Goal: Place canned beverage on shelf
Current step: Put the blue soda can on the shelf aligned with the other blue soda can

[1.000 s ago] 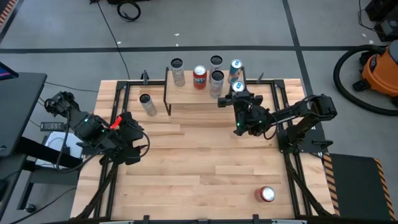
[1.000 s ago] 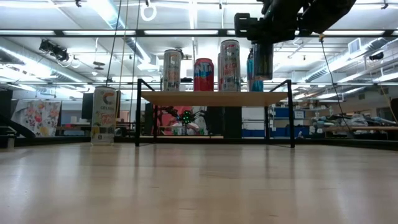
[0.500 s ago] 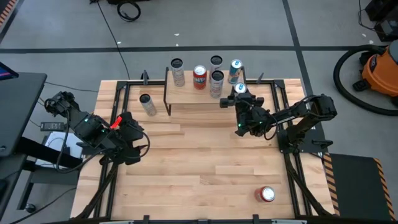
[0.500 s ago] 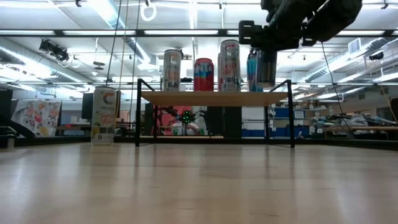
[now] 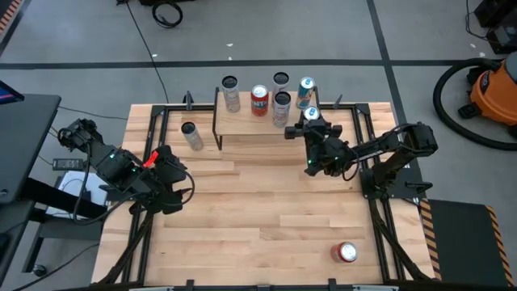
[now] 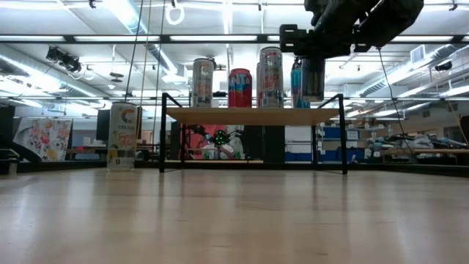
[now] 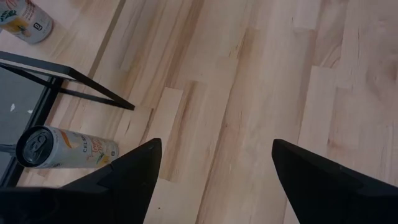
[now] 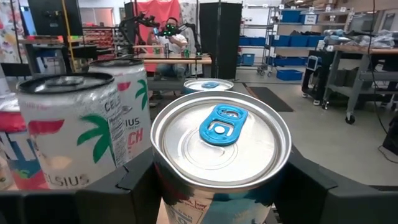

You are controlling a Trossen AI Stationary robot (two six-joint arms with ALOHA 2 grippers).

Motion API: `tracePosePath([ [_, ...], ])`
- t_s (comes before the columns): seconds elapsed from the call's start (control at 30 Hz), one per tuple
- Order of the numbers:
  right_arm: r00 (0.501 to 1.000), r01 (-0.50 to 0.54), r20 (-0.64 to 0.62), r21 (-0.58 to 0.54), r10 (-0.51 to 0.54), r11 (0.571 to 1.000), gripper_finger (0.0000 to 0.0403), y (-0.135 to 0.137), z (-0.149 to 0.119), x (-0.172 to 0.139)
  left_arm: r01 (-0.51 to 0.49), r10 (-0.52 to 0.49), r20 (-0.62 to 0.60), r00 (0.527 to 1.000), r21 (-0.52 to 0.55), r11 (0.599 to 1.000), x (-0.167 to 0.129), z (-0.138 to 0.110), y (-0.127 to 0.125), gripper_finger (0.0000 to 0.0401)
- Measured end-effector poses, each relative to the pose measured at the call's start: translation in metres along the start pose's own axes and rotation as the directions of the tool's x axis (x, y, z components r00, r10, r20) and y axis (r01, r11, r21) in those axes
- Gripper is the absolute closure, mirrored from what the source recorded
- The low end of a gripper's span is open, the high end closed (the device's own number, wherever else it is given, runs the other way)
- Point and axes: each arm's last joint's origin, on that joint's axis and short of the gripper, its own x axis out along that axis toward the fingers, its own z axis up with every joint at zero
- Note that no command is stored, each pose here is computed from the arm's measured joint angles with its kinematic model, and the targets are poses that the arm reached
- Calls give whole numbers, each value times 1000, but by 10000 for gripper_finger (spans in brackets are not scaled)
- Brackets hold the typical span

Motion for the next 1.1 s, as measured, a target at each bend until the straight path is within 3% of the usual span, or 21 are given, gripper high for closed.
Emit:
tracePosePath([
  [1.1,1000,12,1,-35,-12,999,146,3,-9,4,0,0,0,1000,0,1000,0,0,0,85],
])
